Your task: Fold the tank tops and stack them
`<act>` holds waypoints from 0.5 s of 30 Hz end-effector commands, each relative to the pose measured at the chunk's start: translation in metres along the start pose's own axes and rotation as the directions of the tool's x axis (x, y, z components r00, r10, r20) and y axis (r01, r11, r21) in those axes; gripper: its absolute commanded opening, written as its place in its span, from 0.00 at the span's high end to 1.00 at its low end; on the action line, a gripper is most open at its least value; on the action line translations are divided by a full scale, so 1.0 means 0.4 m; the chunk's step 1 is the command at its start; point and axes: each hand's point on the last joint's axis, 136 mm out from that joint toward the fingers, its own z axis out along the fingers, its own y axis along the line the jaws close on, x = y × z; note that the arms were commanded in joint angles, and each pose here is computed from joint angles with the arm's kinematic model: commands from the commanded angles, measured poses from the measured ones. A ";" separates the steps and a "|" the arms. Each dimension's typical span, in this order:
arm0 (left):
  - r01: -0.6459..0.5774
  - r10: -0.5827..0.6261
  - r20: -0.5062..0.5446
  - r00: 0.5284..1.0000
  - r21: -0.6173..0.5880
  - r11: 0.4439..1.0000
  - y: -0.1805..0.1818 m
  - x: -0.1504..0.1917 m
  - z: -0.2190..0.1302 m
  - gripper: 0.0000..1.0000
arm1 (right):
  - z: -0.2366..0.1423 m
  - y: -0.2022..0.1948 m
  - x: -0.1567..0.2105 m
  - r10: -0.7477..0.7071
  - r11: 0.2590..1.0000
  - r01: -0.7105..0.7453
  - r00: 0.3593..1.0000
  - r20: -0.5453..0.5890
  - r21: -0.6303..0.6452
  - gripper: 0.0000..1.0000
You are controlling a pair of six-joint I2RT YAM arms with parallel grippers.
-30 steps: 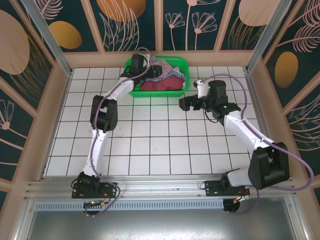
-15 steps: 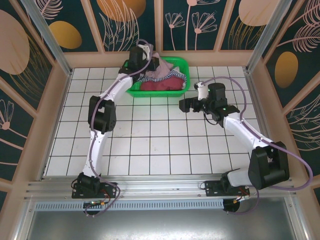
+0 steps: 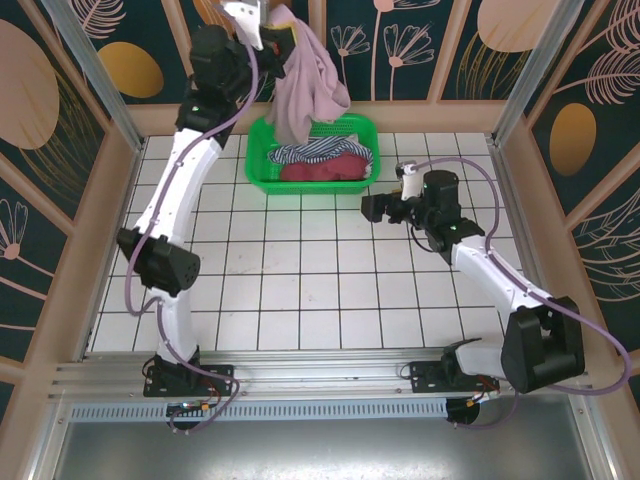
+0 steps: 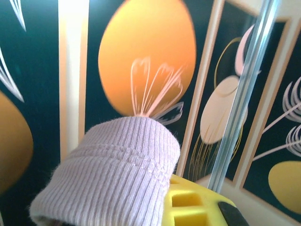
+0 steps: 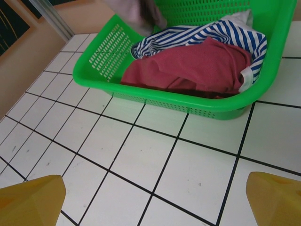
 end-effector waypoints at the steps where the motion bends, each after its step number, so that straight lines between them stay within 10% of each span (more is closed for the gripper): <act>1: -0.070 0.068 0.092 0.993 0.009 0.998 -0.060 -0.149 -0.081 1.00 | -0.019 0.009 -0.032 -0.016 1.000 0.017 0.997 0.070 -0.010 0.01; 8: 0.119 -0.118 -0.014 0.993 0.098 0.988 -0.186 -0.149 -0.261 1.00 | -0.064 0.045 -0.023 -0.036 0.997 0.043 0.993 0.110 -0.061 0.01; 15: 0.384 -0.390 -0.255 0.885 -0.075 0.920 -0.172 0.205 -0.398 1.00 | -0.113 0.064 0.069 -0.035 0.996 0.037 0.999 0.029 -0.083 0.01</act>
